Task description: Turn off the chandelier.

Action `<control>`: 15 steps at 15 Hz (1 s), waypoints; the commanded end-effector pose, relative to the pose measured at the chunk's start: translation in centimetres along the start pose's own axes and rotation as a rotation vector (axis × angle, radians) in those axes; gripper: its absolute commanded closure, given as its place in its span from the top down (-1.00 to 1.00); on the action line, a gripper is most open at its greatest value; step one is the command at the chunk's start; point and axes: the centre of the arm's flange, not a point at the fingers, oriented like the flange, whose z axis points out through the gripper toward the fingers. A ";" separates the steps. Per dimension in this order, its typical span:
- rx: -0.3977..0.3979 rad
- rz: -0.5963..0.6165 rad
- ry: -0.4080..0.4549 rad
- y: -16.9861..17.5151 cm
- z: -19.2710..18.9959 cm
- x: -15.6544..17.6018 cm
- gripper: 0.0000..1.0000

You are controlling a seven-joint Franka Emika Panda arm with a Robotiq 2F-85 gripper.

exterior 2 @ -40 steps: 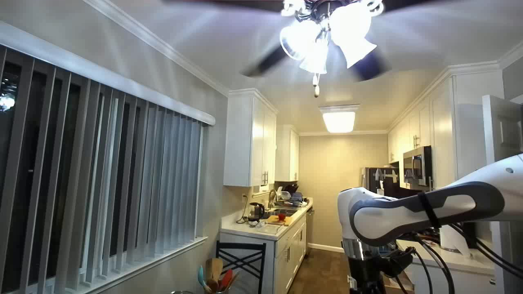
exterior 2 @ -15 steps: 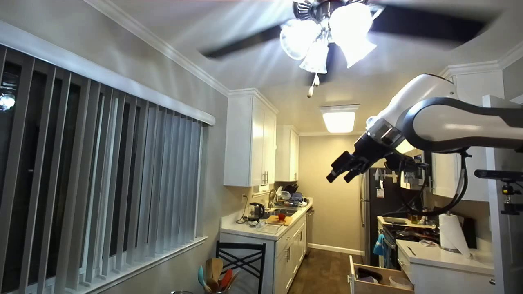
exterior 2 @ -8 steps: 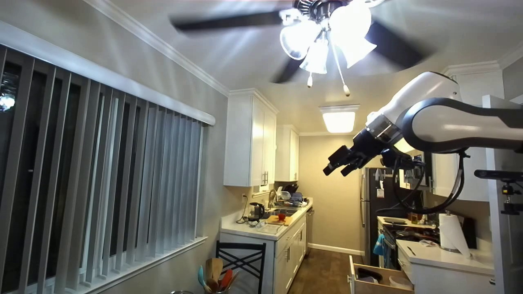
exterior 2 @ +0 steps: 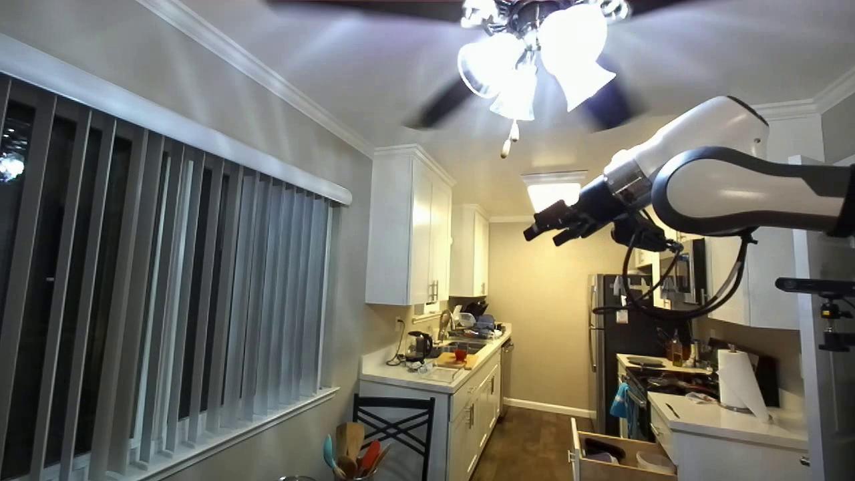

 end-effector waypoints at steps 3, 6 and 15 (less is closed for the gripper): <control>-0.041 -0.054 0.327 -1.0 1.2 6.4 1.00; -0.091 -0.053 0.493 0.6 1.0 8.7 1.00; -0.260 -0.060 0.837 4.1 -0.2 11.6 1.00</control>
